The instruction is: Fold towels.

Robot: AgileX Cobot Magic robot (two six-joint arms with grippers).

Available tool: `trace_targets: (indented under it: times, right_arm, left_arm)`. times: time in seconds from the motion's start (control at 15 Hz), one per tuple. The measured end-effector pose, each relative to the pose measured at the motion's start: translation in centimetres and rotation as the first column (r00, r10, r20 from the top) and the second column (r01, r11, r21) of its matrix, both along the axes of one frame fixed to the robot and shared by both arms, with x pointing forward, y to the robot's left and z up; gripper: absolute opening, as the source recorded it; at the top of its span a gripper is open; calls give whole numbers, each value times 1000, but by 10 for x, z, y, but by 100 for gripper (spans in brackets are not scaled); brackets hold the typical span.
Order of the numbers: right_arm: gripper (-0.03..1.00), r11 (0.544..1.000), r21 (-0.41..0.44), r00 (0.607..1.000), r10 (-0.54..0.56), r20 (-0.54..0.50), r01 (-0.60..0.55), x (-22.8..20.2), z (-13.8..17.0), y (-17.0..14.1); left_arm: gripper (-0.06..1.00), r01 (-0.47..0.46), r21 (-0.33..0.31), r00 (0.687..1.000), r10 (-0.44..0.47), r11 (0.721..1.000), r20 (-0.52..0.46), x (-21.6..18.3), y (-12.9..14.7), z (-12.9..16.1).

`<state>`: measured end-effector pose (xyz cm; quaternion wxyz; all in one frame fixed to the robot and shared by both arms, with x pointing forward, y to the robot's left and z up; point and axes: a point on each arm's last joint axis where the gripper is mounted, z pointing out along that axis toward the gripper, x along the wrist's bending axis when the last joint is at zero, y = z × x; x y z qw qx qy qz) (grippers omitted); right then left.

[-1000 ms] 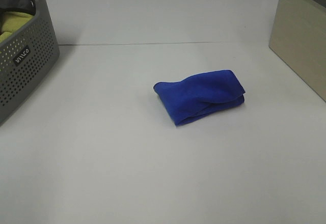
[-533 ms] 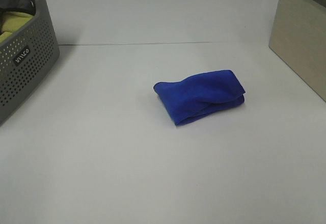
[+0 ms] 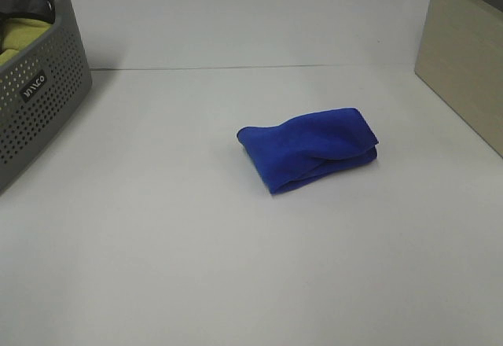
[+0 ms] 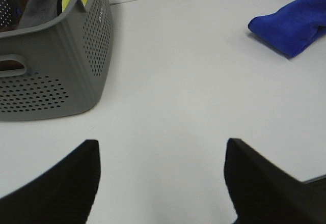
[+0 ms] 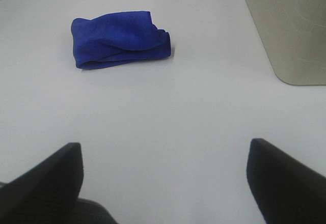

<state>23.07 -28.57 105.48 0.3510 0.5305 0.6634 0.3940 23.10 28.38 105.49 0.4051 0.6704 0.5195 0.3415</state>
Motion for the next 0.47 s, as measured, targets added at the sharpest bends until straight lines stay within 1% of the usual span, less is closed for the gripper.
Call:
trace_targets:
  times: [0.47]
  right_arm:
    - [82,1000,0,1000,0,0,0,0,0,0]
  left_arm:
    - [66,0,0,1000,0,1000,0,0,0,0]
